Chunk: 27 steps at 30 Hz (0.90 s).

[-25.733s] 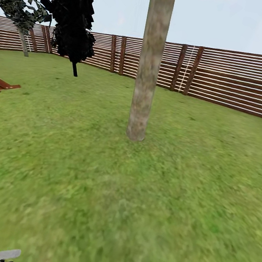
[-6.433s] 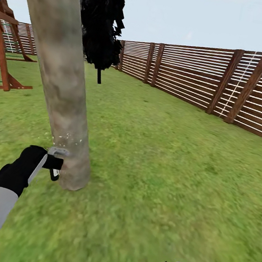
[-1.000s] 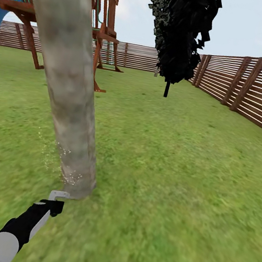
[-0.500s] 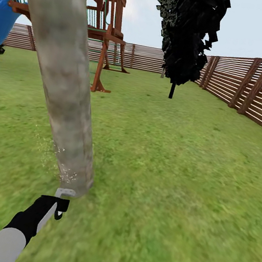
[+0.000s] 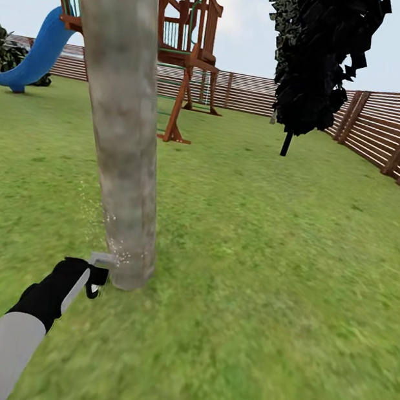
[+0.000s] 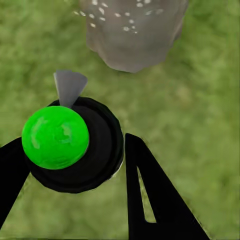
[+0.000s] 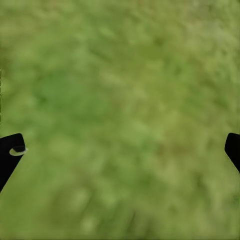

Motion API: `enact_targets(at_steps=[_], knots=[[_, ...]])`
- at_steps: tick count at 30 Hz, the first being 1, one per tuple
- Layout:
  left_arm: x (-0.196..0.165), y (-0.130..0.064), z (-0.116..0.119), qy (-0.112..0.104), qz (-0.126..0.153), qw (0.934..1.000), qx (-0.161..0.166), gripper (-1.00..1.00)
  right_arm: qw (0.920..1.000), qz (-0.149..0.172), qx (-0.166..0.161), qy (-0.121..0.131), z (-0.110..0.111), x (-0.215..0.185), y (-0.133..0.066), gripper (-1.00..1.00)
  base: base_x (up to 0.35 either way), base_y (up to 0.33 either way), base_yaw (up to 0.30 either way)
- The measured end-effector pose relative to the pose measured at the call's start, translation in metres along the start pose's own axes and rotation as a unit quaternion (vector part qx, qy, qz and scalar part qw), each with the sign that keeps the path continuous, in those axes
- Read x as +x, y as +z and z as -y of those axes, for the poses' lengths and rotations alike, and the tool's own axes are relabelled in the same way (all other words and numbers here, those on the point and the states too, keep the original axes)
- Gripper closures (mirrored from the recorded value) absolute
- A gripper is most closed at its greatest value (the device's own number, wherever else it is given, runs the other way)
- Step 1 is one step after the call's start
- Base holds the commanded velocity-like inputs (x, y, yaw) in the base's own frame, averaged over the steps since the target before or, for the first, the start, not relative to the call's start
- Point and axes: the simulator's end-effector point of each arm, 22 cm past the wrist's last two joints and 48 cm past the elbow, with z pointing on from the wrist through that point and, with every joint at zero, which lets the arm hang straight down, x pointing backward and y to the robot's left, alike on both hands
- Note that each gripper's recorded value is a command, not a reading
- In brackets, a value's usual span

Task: In the garden, pick up the pesticide atomizer on the floor and spray pesticide onto both trees until each tree trunk is fully covered.

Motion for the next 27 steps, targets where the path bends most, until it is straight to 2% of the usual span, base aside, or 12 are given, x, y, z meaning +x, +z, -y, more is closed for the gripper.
enact_targets(at_steps=[3, 4, 6, 7, 8, 9, 10, 12, 18, 21, 25, 27], knots=[[-0.009, -0.001, -0.033, -0.004, 0.003, 0.9998, -0.019, 1.0, 1.0, 0.0, 0.0, 0.0, 0.001, 0.0, 0.0, -1.0, 0.0, -0.003, 0.005], [-0.021, -0.003, -0.023, -0.008, 0.01, 0.9999, -0.01, 1.0, 1.0, 0.0, 0.001, 0.0, 0.001, 0.0, 0.0, -1.0, 0.0, 0.0, 0.0], [-0.032, -0.007, 0.046, -0.012, 0.007, 0.9991, 0.039, 1.0, 1.0, 0.0, 0.001, 0.0, 0.002, 0.0, 0.0, -1.0, 0.0, 0.0, 0.0], [-0.033, -0.008, 0.049, -0.004, 0.008, 0.9993, 0.036, 1.0, 1.0, 0.0, 0.002, -0.001, 0.003, 0.0, 0.001, -1.0, 0.0, 0.0, 0.0], [-0.034, -0.007, 0.036, -0.001, 0.008, 0.9997, 0.025, 1.0, 1.0, 0.0, 0.003, -0.001, 0.004, 0.0, 0.001, -1.0, 0.0, 0.0, 0.0], [-0.033, -0.005, 0.005, -0.015, 0.007, 0.9998, 0.013, 1.0, 1.0, 0.0, 0.006, -0.003, 0.01, 0.0, 0.002, -1.0, 0.0, 0.0, 0.0], [-0.034, -0.005, -0.04, -0.001, 0.007, 0.9996, -0.029, 1.0, 1.0, 0.001, 0.006, -0.004, 0.01, 0.0, 0.002, -1.0, 0.0, 0.0, 0.0], [-0.031, -0.005, -0.05, -0.003, 0.007, 0.9995, -0.031, 1.0, 1.0, 0.0, 0.007, -0.004, 0.012, 0.0, 0.002, -1.0, 0.0, 0.0, 0.0], [-0.052, -0.014, 0.045, 0.015, 0.025, 0.9991, 0.031, 1.0, 1.0, 0.0, 0.007, -0.004, 0.012, 0.0, 0.002, -1.0, 0.0, 0.0, 0.0], [-0.081, -0.023, 0.035, 0.016, 0.041, 0.9988, 0.022, 1.0, 1.0, 0.001, 0.007, -0.004, 0.011, 0.0, 0.002, -1.0, 0.0, 0.0, 0.0], [-0.091, -0.029, -0.03, 0.011, 0.021, 0.9995, -0.022, 1.0, 1.0, 0.0, 0.007, -0.004, 0.011, 0.0, 0.002, -1.0, 0.0, 0.0, 0.0], [-0.094, -0.03, -0.027, 0.008, 0.023, 0.9996, -0.017, 1.0, 1.0, 0.001, 0.006, -0.004, 0.011, 0.0, 0.002, -1.0, 0.0, 0.0, 0.0]])
